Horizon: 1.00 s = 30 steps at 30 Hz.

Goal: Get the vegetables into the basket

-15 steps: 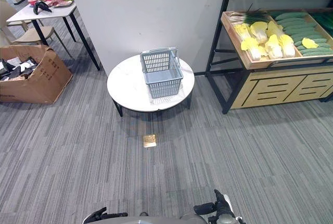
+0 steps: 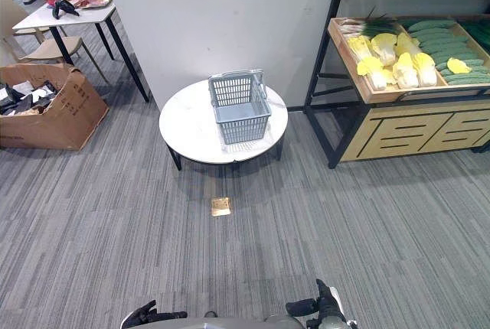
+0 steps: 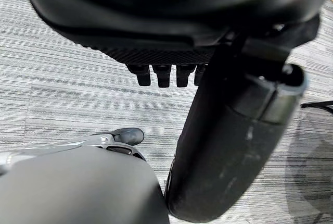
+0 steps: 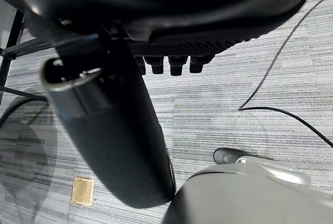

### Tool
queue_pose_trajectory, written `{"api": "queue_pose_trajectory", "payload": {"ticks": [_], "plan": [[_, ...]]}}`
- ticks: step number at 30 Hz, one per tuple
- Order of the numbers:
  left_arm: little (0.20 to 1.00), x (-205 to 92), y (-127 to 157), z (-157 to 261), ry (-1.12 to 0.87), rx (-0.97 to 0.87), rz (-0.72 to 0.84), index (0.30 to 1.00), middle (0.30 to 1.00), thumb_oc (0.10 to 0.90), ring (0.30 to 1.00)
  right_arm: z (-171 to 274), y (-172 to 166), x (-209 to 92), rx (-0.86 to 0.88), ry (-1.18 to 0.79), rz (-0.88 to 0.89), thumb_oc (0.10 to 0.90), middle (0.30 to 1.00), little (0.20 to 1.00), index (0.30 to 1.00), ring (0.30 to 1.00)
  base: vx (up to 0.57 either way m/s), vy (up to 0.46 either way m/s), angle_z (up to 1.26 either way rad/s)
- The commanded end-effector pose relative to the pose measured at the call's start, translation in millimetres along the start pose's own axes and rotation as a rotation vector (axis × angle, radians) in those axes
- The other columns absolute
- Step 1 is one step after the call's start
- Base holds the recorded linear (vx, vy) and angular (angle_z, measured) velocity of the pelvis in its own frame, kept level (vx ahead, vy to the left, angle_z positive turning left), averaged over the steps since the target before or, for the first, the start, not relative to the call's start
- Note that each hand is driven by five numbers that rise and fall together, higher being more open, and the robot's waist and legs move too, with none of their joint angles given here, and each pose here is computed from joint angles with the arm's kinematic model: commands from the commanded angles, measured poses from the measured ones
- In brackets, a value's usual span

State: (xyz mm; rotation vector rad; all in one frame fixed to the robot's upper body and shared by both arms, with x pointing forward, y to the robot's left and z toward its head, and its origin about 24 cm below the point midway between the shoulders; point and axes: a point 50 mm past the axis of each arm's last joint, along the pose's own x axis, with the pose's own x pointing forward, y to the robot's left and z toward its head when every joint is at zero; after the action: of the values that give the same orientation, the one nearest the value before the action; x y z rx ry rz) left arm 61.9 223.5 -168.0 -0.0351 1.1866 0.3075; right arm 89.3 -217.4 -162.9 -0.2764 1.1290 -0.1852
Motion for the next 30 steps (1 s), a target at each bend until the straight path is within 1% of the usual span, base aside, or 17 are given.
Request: {"api": "queue_pose_trajectory", "payload": {"ticks": [1,9,15,18,20,26,30], "plan": [[1.0,4,-28,24,-0.075,-0.034,-0.064,1.0,1.0,0.9,1.0,15,4,3,0.067,-0.036,0.009,0.9,1.0,1.0,1.0,1.0,0.0,0.0,0.0],[1.0,4,-23,27,-0.086,-0.004,-0.028,1.0,1.0,0.9,1.0,23,-5,5,0.073,-0.06,-0.03,0.9,1.0,1.0,1.0,1.0,0.0,-0.005,0.0],[1.0,5,-25,37,-0.125,-0.005,-0.022,1.0,1.0,0.9,1.0,33,-10,7,0.075,-0.097,-0.046,0.9,1.0,1.0,1.0,1.0,0.02,-0.037,0.0],[1.0,6,-25,49,-0.154,-0.018,-0.011,1.0,1.0,0.9,1.0,42,-13,8,0.051,-0.126,-0.05,0.9,1.0,1.0,1.0,1.0,-0.03,-0.066,0.02],[1.0,7,-24,67,-0.207,-0.03,0.004,1.0,1.0,0.9,1.0,52,-19,9,0.047,-0.155,-0.07,0.9,1.0,1.0,1.0,1.0,-0.06,-0.129,0.0],[1.0,5,-31,92,-0.301,-0.064,-0.03,1.0,1.0,0.9,1.0,49,-35,10,0.054,-0.146,-0.116,0.9,1.0,1.0,1.0,1.0,0.0,-0.142,0.08],[1.0,3,-39,93,-0.316,-0.047,-0.065,1.0,1.0,0.9,1.0,40,-41,9,0.067,-0.11,-0.147,0.9,1.0,1.0,1.0,1.0,0.15,0.096,0.11]]}}
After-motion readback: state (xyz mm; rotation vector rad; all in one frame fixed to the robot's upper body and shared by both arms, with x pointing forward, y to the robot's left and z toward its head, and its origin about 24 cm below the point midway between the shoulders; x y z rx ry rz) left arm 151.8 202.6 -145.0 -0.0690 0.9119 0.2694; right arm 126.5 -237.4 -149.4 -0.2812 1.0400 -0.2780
